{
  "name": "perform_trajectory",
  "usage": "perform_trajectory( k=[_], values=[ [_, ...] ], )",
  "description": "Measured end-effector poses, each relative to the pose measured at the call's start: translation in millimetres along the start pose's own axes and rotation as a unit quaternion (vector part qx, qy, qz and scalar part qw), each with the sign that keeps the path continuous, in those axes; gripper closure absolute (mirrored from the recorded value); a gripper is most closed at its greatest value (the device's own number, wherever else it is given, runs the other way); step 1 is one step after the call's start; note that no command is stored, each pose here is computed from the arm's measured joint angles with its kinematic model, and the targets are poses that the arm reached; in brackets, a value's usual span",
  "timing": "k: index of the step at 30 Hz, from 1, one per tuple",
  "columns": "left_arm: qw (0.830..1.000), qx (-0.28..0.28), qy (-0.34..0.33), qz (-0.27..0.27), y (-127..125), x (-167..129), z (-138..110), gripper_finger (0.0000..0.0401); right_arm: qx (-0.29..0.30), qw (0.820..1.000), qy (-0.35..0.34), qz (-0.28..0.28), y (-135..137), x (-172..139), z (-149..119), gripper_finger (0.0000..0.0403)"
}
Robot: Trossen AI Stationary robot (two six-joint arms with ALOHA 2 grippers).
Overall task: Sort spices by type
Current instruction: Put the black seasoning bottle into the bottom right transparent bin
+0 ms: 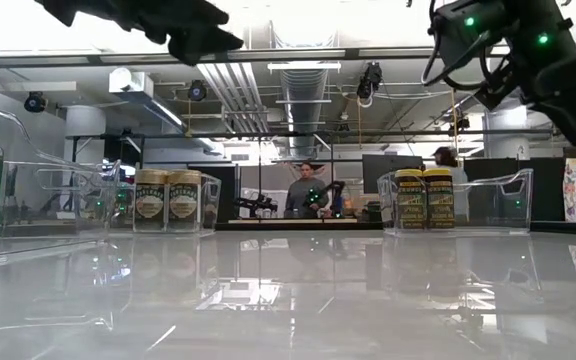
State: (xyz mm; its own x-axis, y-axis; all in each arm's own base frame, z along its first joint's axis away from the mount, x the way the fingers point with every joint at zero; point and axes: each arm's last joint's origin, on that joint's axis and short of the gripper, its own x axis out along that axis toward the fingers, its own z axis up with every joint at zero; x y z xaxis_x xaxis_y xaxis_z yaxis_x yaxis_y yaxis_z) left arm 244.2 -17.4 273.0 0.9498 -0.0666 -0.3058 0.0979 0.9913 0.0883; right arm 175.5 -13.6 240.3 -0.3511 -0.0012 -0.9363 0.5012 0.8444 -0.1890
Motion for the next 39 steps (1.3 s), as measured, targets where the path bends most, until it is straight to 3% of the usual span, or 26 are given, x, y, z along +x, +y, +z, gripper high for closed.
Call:
perform_trajectory(
  k=[8,24,31,39],
  values=[
    [1.000,0.001,-0.013,-0.002,-2,1,-4,0.0141,-0.065,0.997,0.031,-0.012,2,11,4,0.0044],
    [1.000,0.028,-0.008,-0.002,-2,13,-7,0.0141,0.003,0.996,0.093,0.002,-13,31,13,0.0044],
    [1.000,0.029,0.006,-0.004,-3,21,-13,0.0141,0.010,0.990,0.139,0.029,-13,45,8,0.0044],
    [1.000,0.029,0.010,-0.005,-3,25,-15,0.0141,0.005,0.990,0.137,0.027,-13,45,8,0.0056]
  ],
)
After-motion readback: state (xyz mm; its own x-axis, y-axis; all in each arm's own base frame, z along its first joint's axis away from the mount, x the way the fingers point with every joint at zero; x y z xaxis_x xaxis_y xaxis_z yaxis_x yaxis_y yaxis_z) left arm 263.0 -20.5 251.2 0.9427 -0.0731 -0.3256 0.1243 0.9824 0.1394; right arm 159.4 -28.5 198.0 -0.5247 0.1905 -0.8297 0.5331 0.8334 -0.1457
